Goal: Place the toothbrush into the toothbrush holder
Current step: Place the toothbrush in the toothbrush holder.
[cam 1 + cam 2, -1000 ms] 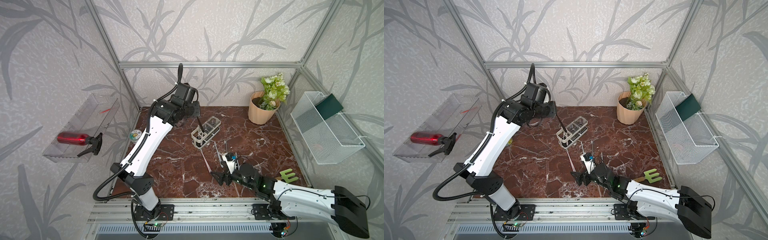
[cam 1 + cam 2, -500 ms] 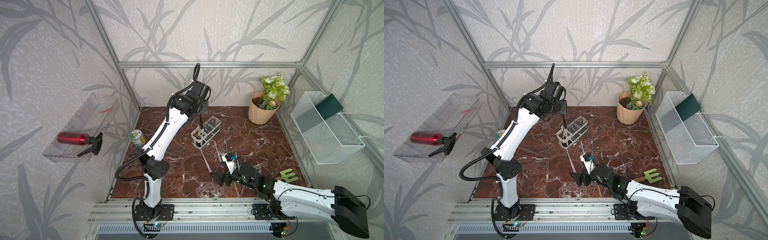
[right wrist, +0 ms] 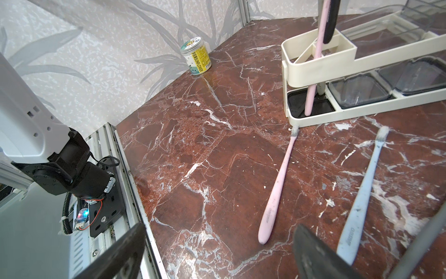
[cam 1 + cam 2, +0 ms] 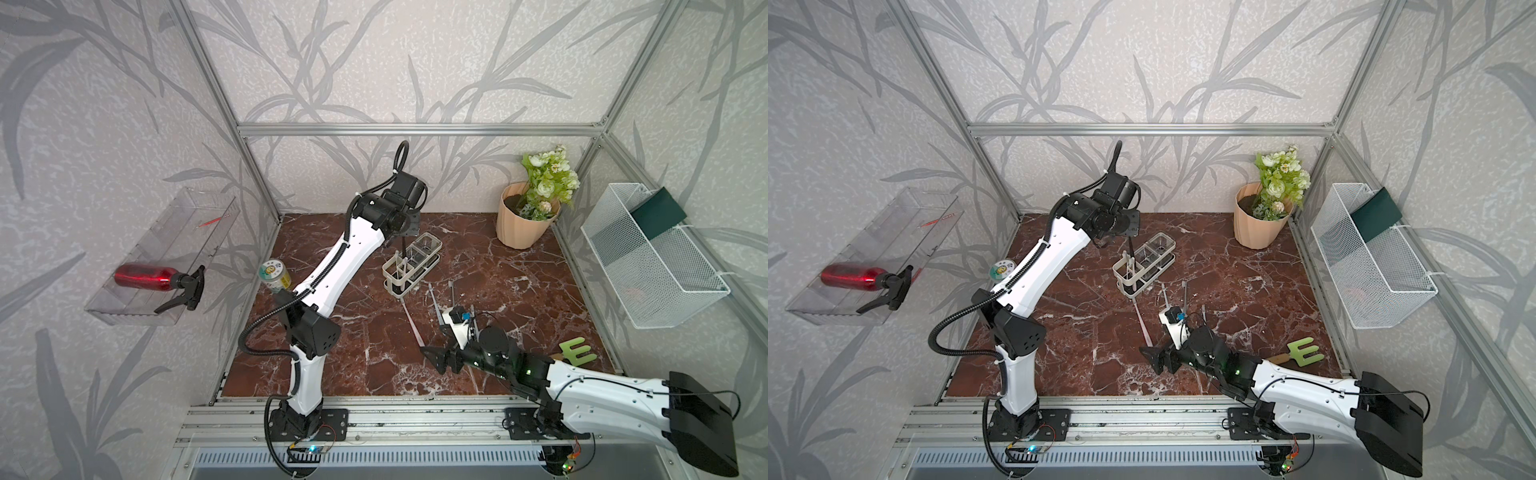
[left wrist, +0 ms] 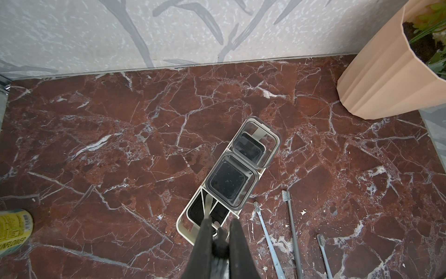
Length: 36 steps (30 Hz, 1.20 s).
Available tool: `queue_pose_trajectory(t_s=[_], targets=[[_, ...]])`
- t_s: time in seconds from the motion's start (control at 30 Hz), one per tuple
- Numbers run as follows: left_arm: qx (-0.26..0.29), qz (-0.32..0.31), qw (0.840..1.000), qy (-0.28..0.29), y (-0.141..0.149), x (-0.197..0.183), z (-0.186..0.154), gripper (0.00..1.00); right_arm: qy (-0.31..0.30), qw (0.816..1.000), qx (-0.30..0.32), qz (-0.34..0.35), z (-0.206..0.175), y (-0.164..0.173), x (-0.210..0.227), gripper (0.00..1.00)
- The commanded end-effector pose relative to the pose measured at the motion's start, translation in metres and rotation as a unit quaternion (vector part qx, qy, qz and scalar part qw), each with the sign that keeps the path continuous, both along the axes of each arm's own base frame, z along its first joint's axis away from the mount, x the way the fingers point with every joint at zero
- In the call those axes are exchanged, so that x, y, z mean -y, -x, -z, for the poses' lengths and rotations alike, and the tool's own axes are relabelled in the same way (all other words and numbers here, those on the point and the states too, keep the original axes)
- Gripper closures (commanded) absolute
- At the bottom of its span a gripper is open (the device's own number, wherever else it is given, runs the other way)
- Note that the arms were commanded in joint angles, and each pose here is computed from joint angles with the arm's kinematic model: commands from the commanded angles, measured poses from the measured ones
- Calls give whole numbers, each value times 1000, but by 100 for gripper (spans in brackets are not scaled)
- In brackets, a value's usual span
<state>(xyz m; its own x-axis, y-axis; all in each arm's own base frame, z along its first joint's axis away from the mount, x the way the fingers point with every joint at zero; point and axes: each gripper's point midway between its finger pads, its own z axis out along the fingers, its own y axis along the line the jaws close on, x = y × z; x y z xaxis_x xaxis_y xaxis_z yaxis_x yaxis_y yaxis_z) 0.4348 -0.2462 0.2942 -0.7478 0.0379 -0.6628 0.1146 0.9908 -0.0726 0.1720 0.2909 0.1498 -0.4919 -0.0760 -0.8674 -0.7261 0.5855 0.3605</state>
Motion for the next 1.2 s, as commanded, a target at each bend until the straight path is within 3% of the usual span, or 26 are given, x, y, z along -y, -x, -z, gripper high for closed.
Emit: queue_pose_trajectory(t_s=[0.0, 1.17], targets=[[-3, 3, 1000, 7, 1, 8, 8, 100, -8, 1000, -1, -3, -3, 0, -1, 5], [10, 10, 1000, 4, 13, 13, 69, 100, -6, 1000, -2, -8, -2, 1, -3, 5]])
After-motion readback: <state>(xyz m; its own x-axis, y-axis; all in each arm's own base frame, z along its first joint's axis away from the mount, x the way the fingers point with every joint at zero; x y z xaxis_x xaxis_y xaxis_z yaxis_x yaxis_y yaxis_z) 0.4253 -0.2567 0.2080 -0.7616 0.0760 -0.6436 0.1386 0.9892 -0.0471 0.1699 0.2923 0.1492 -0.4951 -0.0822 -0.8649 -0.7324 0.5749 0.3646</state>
